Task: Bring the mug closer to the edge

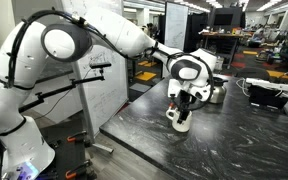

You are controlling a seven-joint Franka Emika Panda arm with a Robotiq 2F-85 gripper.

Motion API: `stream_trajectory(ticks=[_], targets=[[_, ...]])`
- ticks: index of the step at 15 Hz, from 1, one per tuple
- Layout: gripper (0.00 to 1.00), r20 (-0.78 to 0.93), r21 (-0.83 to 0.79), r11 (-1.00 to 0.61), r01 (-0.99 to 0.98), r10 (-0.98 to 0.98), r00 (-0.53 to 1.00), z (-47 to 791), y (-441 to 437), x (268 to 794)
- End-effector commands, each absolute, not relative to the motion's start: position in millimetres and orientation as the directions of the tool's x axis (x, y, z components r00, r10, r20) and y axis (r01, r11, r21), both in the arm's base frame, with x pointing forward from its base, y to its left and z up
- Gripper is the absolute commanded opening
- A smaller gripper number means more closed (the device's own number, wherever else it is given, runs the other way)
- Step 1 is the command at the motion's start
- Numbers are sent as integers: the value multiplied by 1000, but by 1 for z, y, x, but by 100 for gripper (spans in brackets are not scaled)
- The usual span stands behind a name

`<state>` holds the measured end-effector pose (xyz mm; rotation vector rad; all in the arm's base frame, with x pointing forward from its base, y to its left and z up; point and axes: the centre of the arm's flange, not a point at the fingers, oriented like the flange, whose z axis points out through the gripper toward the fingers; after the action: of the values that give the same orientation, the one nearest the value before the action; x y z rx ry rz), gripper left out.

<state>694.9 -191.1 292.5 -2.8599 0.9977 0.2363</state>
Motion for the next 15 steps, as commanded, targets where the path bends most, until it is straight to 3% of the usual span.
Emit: stream_trajectory(ticks=[1,2,13,15], targets=[[99,-214,-40,-745,-666,-644,734,288,-193,707],[82,-217,-38,-743,-668,-646,731,284,-192,708],[0,-187,-28,-757,-653,-638,747,288,-173,712],[0,-181,-25,-767,-641,-627,758,288,-168,706]])
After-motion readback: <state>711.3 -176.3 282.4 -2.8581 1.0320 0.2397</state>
